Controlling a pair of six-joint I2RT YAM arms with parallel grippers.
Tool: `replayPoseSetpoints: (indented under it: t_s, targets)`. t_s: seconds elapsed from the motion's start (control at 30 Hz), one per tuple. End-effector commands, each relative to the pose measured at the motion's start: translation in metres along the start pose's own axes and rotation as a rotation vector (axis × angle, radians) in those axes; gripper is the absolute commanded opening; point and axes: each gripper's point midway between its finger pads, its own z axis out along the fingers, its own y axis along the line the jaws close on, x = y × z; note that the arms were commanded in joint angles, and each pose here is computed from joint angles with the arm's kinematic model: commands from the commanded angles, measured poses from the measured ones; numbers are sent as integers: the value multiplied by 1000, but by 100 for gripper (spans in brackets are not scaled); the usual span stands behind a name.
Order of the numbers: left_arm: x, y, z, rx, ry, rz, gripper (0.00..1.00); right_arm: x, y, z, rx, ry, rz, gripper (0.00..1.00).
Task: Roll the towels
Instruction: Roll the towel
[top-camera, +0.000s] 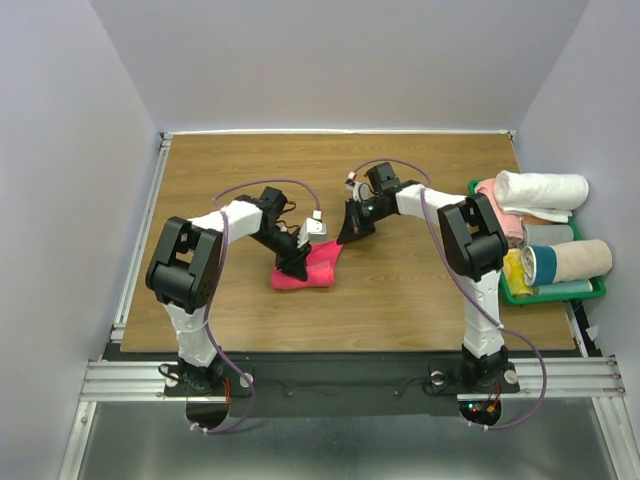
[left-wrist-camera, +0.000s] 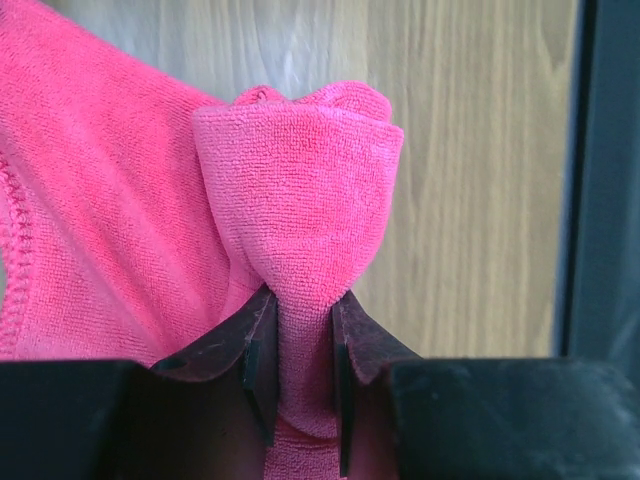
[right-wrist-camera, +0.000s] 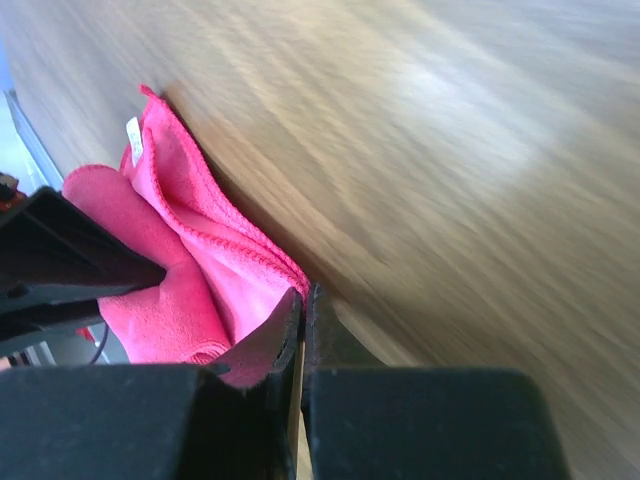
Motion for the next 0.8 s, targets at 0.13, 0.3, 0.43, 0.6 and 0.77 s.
replayPoseSetpoints:
  t_s: [0.13,0.3,0.43,0.6,0.77]
  targets:
    - [28,4,14,-89,216,-53,0,-45,-24,-40,58,-147,-62,1]
    - [10,3,22,-74,188,-50,0,-54,-21,-30,36,-142,-62,1]
    - [10,9,30,-41,186,-84,0,-64,-20,-27,26,-151,-66,1]
    - [15,12,43,53,176,-164,0,-67,-17,-28,12,-152,-65,21]
    - [21,13,50,70,185,-226,0,-66,-11,-53,12,-182,-67,71]
